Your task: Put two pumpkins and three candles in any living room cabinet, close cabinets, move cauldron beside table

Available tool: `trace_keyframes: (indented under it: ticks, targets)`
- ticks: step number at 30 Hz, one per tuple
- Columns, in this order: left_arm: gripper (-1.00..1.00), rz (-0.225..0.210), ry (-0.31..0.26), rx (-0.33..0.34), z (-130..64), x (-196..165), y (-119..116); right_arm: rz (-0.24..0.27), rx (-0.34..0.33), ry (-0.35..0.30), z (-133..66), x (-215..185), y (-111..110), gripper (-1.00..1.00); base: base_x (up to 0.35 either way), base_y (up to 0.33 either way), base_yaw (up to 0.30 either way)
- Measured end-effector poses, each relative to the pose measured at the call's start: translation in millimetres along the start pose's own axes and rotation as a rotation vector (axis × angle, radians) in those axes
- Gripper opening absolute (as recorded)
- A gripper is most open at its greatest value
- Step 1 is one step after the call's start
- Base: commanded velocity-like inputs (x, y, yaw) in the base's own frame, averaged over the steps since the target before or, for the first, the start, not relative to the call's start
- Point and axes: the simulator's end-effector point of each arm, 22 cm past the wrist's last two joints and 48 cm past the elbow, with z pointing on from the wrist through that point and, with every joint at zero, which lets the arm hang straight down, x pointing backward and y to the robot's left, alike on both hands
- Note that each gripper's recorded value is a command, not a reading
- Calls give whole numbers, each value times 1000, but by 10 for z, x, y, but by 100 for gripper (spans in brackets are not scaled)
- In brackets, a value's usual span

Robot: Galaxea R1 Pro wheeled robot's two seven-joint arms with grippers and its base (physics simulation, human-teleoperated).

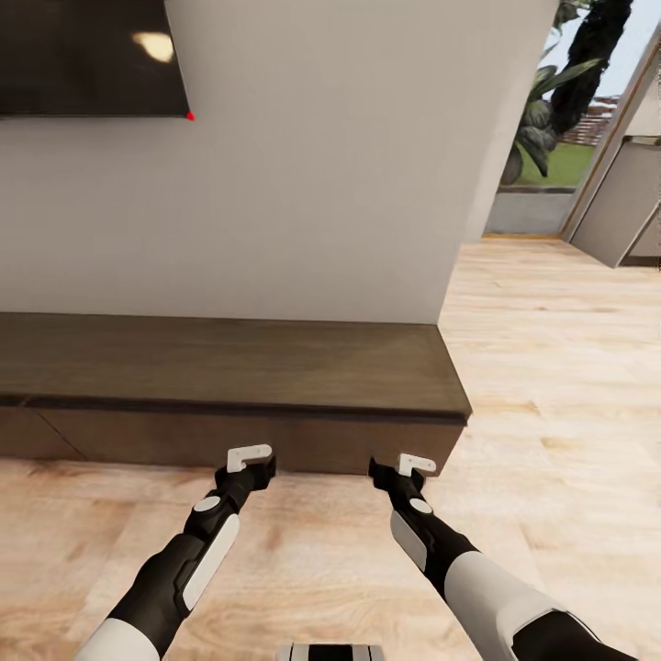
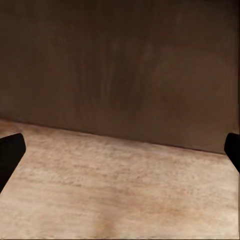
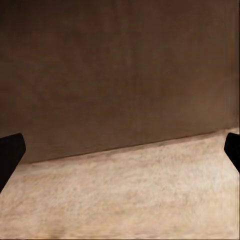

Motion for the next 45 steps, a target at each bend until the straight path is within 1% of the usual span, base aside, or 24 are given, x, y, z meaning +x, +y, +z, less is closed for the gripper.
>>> trace_keyframes:
  ticks: [10, 22, 28, 31, 33, 35, 37, 42, 45]
  targets:
    - [100, 0, -9, 5, -10, -40, -23, 2, 1, 3, -1, 15, -7, 100, -327, 0, 0]
    - [100, -3, -14, -2, -18, -72, -11, 6, 4, 7, -3, 25, -22, 100, -27, 0, 0]
    - [100, -5, -37, 0, -92, -218, -34, 7, -2, -13, -59, -117, 10, 100, 0, 0, 0]
    - [100, -16, -68, 13, -162, -400, -83, 9, -4, -23, -89, -189, 23, 100, 0, 0, 0]
    - [100, -13, -73, 27, -225, -517, -137, 9, -5, -26, -109, -235, 36, 100, 0, 0, 0]
    - [100, 0, -52, 40, -284, -563, -188, 6, -6, -14, -128, -247, 50, 100, 0, 0, 0]
    - [100, 13, -30, 48, -337, -585, -228, 1, -9, 14, -150, -224, 72, 100, 0, 0, 0]
    - [100, 21, -49, 65, -470, -785, -300, -8, -25, 67, -211, -246, 171, 100, 0, 0, 0]
    - [100, 32, -43, 75, -553, -861, -345, -9, -40, 94, -253, -290, 240, 100, 0, 0, 0]
